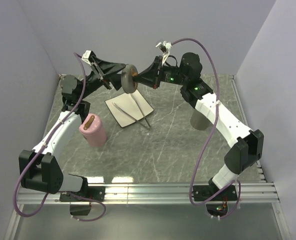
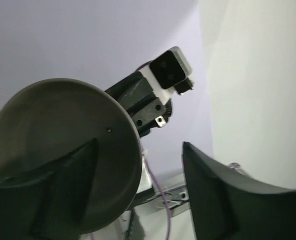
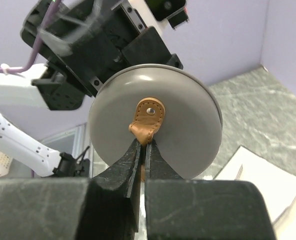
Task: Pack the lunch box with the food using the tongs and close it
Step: Pick up the box lid from the center of the board, then close the box lid on the packing box.
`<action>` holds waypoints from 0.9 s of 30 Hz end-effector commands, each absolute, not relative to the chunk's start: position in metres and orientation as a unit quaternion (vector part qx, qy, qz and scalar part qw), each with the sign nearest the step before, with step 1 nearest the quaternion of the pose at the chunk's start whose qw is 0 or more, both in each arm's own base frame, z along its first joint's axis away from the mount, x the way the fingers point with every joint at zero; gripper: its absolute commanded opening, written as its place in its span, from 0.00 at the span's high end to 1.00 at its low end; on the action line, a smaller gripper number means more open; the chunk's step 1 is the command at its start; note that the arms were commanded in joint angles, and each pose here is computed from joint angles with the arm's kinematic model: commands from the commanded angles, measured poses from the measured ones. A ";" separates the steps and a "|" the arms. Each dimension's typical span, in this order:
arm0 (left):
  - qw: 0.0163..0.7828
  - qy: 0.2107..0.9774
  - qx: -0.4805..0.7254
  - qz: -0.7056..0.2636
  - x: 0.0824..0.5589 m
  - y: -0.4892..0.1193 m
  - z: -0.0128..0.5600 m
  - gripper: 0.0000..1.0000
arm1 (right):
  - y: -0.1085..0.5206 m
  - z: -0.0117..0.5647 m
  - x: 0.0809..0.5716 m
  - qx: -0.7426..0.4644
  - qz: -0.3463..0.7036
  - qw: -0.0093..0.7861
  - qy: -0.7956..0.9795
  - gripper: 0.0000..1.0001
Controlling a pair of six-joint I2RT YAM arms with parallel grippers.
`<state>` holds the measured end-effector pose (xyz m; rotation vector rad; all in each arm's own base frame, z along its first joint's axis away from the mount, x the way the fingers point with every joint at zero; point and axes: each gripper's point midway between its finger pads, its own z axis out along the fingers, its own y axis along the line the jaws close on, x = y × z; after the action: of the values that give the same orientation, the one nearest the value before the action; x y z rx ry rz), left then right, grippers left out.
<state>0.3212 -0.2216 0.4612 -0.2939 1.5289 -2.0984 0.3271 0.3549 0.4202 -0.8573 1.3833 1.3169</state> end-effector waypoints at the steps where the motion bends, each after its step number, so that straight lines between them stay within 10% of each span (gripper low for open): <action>1: 0.287 0.575 -0.096 -0.760 0.316 -0.217 0.462 0.19 | 0.336 0.454 0.318 -0.362 0.516 0.544 0.554 1.00; 3: 0.297 0.583 -0.095 -0.750 0.318 -0.213 0.459 0.01 | 0.318 0.452 0.321 -0.354 0.497 0.553 0.568 1.00; 27: 0.435 0.789 0.167 -0.401 0.337 -0.207 0.341 0.01 | 0.024 0.274 0.361 -0.172 0.127 0.271 0.938 1.00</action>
<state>0.3374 -0.2120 0.3528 0.2502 1.9490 -1.1958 0.3813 0.0495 0.3034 -0.4495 2.3471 0.3948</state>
